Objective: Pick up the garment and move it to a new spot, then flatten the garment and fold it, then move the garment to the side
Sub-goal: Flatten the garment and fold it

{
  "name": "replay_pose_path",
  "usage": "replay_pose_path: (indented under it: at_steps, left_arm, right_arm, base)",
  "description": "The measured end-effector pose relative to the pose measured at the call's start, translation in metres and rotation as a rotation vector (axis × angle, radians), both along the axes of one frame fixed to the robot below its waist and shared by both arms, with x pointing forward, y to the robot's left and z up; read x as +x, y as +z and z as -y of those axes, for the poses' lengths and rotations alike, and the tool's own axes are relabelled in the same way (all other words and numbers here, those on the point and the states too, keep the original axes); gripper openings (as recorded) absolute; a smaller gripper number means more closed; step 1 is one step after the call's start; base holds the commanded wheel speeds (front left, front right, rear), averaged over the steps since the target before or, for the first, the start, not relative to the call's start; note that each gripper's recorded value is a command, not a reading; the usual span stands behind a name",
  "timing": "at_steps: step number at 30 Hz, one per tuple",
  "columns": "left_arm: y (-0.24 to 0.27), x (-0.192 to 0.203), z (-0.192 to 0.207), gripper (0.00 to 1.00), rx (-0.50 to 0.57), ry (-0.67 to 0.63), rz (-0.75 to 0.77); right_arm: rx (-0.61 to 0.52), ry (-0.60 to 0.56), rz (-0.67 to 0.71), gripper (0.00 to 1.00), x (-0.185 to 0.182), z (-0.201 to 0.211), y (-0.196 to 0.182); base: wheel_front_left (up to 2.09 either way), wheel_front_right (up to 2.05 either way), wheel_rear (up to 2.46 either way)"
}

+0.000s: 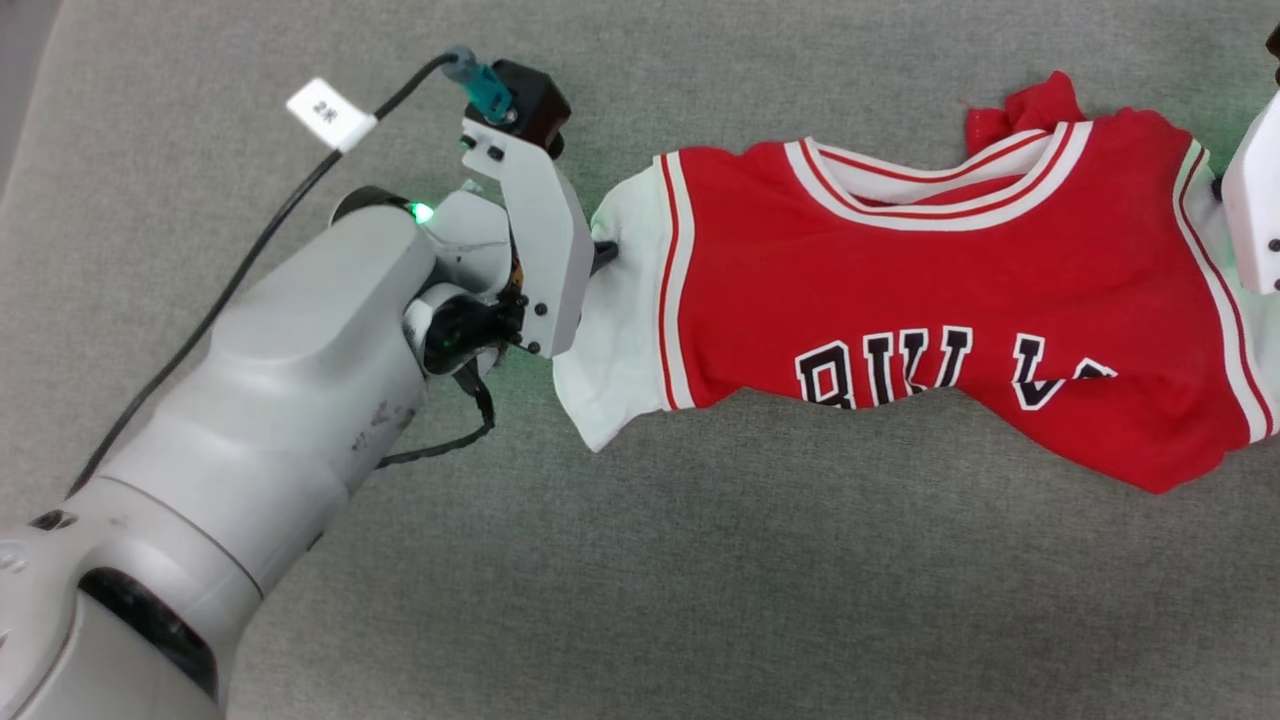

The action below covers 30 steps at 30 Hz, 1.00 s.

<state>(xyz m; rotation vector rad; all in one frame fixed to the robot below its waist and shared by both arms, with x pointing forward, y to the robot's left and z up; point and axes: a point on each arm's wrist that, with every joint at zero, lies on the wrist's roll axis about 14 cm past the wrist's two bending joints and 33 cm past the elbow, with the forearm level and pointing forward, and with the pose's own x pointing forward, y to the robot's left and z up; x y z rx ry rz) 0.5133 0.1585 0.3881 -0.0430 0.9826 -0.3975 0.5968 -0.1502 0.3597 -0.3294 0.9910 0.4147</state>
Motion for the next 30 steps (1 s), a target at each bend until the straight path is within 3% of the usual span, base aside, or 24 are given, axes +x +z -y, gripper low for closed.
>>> replay_pose_path:
  at_steps: [12,23,30]
  left_arm:
    - [0.083,0.044,-0.021,0.0,-0.121,0.184,0.402]
    - [0.189,0.105,-0.032,0.0,-0.158,0.286,0.863]
    - [0.274,0.139,-0.047,0.0,-0.172,0.377,1.08]
  right_arm:
    - [0.159,-0.049,0.252,0.0,0.014,-0.01,0.07]
    - [0.293,-0.155,0.622,0.0,0.06,0.009,0.182]
    - [0.428,-0.196,0.981,0.0,0.096,0.008,0.294]
  base:
    - [0.0,0.0,0.0]
    - [0.0,0.0,0.0]
    - [0.0,0.0,0.0]
